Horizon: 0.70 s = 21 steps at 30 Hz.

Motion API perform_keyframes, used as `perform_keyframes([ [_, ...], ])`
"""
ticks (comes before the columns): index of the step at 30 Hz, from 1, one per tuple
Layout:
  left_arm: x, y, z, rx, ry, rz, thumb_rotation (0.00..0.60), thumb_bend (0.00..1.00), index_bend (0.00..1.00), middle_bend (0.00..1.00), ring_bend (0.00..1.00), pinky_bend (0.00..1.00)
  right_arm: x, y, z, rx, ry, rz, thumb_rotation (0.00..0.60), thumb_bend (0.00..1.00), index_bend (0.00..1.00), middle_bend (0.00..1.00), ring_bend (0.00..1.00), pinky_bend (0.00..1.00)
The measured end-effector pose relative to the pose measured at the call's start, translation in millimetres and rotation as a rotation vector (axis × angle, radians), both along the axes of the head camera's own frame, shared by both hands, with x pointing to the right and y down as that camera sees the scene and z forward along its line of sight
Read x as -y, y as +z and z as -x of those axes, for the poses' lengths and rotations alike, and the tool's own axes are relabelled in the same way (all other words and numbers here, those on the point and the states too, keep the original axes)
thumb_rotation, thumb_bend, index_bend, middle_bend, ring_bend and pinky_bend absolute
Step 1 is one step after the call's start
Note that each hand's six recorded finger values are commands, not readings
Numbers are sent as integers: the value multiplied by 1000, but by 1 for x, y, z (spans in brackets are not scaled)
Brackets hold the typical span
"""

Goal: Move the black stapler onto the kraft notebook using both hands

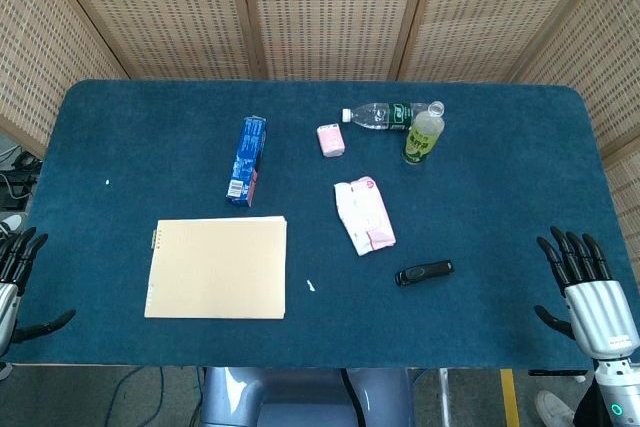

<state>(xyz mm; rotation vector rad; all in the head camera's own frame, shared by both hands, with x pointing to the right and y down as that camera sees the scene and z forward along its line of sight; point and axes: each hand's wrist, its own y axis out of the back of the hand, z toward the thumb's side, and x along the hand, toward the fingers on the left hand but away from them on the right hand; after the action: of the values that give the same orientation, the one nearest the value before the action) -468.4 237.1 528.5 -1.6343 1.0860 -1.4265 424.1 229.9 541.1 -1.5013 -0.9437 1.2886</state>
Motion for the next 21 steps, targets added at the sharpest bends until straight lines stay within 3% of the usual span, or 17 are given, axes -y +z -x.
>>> perform_keyframes([
  [6,0,-1,1,-5,-1,1,600,0,0,0,0,0,0,1,-1,24,11,12,600,0,0,0,0,0],
  [12,1,2,1,-1,-3,8,600,0,0,0,0,0,10,9,11,113,-25,40,600,0,0,4,0,0],
  [18,4,10,-2,16,-3,28,600,0,0,0,0,0,33,39,38,132,-139,152,600,0,8,42,30,93],
  [21,5,12,-3,25,-1,34,600,0,0,0,0,0,40,59,56,136,-190,243,600,0,89,98,91,152],
])
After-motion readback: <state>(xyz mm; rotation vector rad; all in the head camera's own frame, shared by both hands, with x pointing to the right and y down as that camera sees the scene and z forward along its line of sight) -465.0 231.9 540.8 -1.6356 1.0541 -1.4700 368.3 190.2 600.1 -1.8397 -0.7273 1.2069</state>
